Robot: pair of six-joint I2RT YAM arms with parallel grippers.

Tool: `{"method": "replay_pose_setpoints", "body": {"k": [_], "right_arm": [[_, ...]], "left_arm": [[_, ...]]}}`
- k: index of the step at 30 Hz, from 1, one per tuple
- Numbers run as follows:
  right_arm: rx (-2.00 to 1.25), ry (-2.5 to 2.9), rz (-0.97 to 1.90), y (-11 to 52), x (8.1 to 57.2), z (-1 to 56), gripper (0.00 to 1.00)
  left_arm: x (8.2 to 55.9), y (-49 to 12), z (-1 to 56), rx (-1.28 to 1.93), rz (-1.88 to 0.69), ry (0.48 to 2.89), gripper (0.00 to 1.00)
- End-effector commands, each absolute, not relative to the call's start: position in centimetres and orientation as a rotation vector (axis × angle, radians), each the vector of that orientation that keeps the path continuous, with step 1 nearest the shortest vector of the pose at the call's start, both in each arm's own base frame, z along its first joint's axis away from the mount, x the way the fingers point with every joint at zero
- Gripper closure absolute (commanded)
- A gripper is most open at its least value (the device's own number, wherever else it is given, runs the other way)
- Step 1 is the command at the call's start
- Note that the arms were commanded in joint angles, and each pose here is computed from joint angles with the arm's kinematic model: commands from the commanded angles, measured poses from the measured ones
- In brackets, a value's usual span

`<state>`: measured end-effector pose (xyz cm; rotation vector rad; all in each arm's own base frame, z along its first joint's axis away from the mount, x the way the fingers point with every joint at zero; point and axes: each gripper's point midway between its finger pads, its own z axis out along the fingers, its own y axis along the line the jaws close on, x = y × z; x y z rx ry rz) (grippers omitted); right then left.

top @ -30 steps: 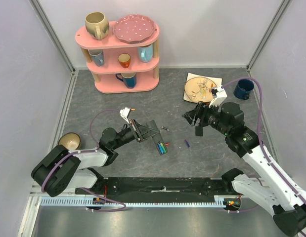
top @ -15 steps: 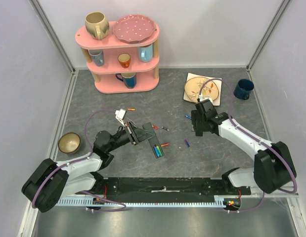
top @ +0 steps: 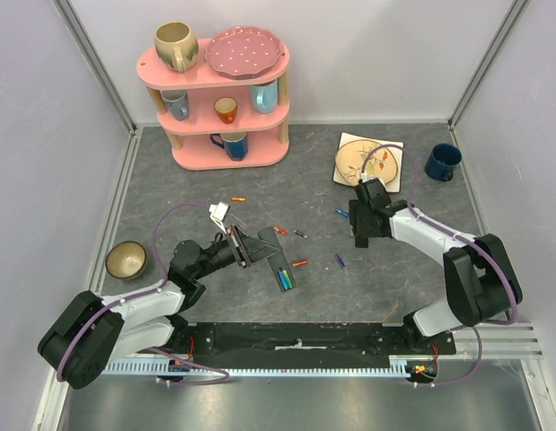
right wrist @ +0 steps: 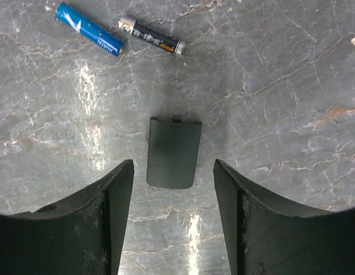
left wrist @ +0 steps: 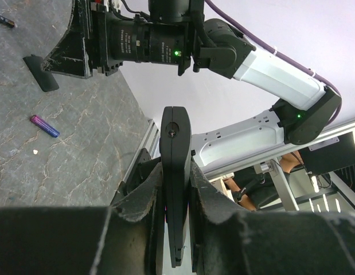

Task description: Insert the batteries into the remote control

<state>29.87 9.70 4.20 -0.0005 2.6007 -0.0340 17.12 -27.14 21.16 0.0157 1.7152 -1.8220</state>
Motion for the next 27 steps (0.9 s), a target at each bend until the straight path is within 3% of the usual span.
{"method": "replay_pose_setpoints", "body": {"k": [1,13,27], "right_arm": [[0.006,2.573,0.007,10.0,31.3,3.7,0.35],[0.016,2.617,0.016,9.8,31.0,1.7,0.36],[0.008,2.664,0.003,9.2,29.4,0.2,0.44]], "left_arm": [[17.1,-27.0,22.0,0.068,-1.812,1.658,0.98],[17.0,-26.9,21.9,0.061,-1.817,1.662,0.98],[17.0,-27.0,22.0,0.065,-1.818,1.663,0.98]]}}
